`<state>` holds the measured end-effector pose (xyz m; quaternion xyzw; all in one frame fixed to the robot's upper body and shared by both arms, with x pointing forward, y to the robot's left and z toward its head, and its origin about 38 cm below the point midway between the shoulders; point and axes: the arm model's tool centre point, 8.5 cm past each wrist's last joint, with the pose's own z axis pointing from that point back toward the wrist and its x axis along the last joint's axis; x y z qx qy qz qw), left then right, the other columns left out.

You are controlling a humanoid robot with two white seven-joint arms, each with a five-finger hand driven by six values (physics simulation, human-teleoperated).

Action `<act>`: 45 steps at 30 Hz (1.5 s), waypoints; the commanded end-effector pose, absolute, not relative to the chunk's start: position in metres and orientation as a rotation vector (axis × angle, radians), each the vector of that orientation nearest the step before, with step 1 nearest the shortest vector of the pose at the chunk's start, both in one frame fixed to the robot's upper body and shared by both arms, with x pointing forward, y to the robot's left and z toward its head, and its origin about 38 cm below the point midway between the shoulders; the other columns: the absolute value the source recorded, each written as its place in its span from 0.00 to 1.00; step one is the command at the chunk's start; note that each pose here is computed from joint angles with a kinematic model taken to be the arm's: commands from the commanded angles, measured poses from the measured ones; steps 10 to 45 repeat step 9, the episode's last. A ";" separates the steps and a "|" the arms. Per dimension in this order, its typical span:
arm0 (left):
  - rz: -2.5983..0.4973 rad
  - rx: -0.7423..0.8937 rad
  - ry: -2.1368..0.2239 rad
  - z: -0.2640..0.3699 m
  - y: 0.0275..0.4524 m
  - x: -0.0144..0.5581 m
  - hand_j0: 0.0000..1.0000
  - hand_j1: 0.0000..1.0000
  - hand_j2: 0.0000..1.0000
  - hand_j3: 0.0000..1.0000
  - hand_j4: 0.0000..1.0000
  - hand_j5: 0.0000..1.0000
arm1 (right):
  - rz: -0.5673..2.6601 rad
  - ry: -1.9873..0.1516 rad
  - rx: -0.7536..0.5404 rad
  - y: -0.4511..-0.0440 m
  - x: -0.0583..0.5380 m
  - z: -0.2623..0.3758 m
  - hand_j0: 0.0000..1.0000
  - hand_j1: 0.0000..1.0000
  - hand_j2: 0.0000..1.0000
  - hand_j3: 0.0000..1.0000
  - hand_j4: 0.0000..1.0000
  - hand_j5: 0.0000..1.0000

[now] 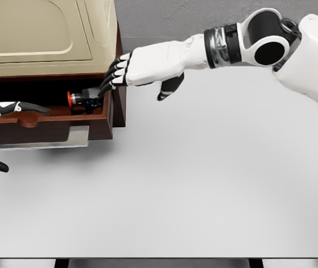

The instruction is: Open the cabinet drawer with left arm, and place a switch into the drawer with right arm

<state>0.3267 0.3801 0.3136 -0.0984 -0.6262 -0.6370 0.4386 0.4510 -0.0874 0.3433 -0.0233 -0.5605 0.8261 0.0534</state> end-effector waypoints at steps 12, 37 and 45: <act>-1.576 -0.479 -1.878 0.301 0.284 0.358 1.00 1.00 1.00 1.00 1.00 1.00 | 2.291 -1.461 -0.238 -0.234 0.469 0.309 1.00 1.00 1.00 1.00 1.00 1.00; -1.576 -0.479 -1.878 0.301 0.284 0.358 1.00 1.00 1.00 1.00 1.00 1.00 | 2.291 -1.461 -0.238 -0.234 0.469 0.309 1.00 1.00 1.00 1.00 1.00 1.00; -1.576 -0.479 -1.878 0.301 0.284 0.358 1.00 1.00 1.00 1.00 1.00 1.00 | 2.291 -1.461 -0.238 -0.234 0.469 0.309 1.00 1.00 1.00 1.00 1.00 1.00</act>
